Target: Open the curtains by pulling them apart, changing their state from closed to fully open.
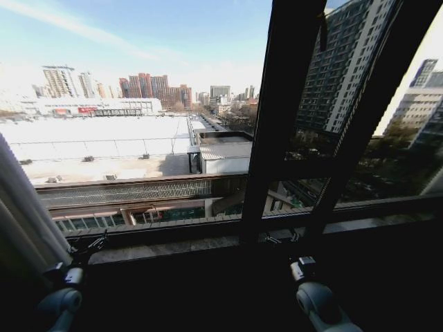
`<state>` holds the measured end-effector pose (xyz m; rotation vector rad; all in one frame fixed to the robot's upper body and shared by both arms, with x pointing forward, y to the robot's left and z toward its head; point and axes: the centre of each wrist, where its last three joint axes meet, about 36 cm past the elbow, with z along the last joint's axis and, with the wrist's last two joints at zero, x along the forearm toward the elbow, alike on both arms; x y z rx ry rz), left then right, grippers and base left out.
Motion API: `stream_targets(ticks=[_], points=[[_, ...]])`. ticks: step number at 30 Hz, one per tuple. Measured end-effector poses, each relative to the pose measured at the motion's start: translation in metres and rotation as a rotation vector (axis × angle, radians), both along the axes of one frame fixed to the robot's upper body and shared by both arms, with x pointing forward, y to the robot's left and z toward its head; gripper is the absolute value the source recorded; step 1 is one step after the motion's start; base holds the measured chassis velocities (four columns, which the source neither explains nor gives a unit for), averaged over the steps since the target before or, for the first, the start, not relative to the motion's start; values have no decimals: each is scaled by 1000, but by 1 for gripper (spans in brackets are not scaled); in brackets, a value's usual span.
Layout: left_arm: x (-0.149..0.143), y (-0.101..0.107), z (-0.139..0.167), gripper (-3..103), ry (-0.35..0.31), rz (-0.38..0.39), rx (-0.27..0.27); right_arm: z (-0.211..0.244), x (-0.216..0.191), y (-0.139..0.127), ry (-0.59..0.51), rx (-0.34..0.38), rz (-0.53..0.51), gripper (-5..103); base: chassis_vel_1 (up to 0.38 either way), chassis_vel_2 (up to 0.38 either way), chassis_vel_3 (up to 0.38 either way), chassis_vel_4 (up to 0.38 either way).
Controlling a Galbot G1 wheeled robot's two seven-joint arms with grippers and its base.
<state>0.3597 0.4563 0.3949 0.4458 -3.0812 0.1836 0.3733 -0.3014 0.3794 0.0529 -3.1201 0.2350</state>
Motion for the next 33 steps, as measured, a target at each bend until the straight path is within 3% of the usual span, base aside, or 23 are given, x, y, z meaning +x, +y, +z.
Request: stream_targets(ticks=[33], points=[[-3, -4, -4, 100, -7, -17, 15, 0, 0, 0, 0, 0, 0, 100, -12, -14, 13, 13]])
